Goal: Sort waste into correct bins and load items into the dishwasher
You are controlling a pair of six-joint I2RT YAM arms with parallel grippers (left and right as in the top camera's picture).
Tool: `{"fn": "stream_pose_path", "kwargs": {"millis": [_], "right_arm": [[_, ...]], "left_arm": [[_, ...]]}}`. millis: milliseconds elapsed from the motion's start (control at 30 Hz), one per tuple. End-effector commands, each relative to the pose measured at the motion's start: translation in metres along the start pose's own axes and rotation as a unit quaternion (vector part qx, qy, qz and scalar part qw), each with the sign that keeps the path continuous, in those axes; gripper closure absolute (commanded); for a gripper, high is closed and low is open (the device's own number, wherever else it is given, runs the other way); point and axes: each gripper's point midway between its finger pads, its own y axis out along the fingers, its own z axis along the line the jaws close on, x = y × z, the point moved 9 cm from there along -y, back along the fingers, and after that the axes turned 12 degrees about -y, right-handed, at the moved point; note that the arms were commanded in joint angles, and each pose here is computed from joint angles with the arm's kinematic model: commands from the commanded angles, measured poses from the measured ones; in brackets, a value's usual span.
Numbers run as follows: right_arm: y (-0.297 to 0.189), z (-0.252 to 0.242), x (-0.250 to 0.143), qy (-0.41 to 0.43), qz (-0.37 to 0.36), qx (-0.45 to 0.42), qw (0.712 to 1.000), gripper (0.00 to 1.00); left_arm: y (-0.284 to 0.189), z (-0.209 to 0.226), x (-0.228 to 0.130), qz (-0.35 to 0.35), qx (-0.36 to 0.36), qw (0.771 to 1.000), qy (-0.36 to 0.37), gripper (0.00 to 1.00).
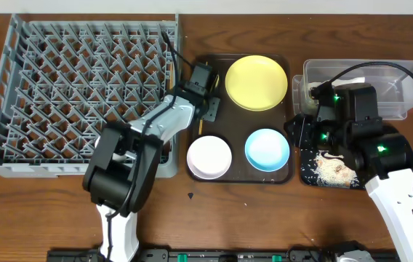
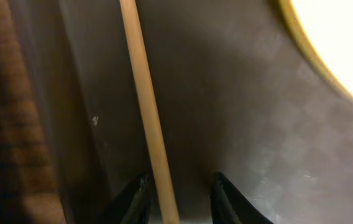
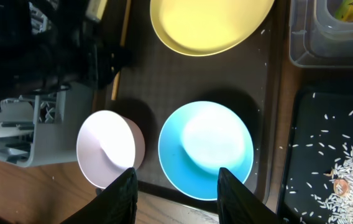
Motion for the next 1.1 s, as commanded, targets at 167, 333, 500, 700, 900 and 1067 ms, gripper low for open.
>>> {"fn": "stream_pose_path", "kwargs": {"millis": [167, 333, 500, 700, 900, 1067], "right_arm": [[0.0, 0.003, 0.001, 0.002, 0.001, 0.006, 1.0, 0.61], [0.0, 0.003, 0.0, 0.002, 0.002, 0.006, 1.0, 0.61], [0.0, 0.003, 0.001, 0.002, 0.001, 0.006, 1.0, 0.61], [0.0, 0.003, 0.001, 0.002, 0.001, 0.006, 1.0, 0.61], [0.0, 0.003, 0.001, 0.002, 0.001, 0.006, 1.0, 0.61], [0.0, 0.003, 0.001, 0.002, 0.001, 0.006, 1.0, 0.61]], "left_arm": [[0.014, 0.005, -0.013, 0.035, 0.008, 0.999, -0.007, 0.88], [-0.013, 0.0, 0.002, 0.002, -0.005, 1.0, -0.009, 0.92], [-0.072, -0.007, 0.025, -0.065, -0.031, 0.997, -0.011, 0.92], [-0.158, 0.011, 0.032, -0.124, -0.008, 0.992, -0.028, 0.92], [-0.164, 0.052, 0.014, -0.068, 0.077, 0.993, -0.061, 0.92], [-0.138, 0.067, 0.008, -0.031, 0.096, 0.992, -0.082, 0.92]]}}
